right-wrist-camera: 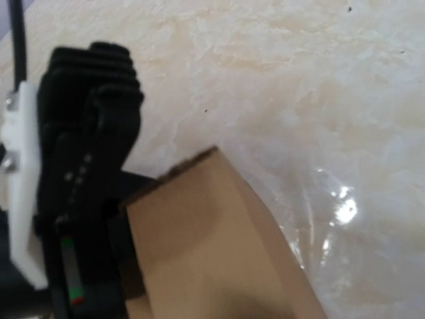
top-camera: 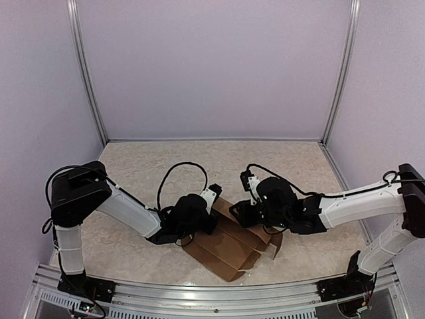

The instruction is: Fold the paper box

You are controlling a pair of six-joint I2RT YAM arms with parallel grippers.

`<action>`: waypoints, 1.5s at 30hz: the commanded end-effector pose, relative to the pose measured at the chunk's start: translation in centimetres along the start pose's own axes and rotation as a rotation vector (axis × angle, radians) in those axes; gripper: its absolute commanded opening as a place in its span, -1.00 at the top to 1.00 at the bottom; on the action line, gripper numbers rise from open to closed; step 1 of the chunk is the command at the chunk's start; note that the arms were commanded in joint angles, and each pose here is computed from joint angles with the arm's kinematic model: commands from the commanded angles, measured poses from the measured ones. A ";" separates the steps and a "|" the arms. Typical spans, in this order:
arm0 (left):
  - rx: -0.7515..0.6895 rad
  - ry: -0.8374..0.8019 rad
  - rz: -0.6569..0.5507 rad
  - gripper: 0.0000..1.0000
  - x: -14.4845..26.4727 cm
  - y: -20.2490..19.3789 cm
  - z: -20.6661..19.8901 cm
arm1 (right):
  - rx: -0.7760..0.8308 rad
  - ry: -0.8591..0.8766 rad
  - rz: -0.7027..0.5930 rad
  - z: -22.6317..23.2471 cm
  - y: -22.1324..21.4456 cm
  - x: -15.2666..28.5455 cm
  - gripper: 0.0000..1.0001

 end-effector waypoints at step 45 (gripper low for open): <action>0.346 0.276 0.077 1.00 2.9 0.1 2.6 | -0.342 -0.121 0.084 -4.2 0.9 3.7 0.06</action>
Point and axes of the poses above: each gripper's point midway between its finger pads, its own x axis back along the fingers, its own z axis along the line the jaws close on, y = z × x, the point moved 2 cm from there along x, back along the fingers, and after that the axes turned 7 degrees about x, right-handed, at the moved point
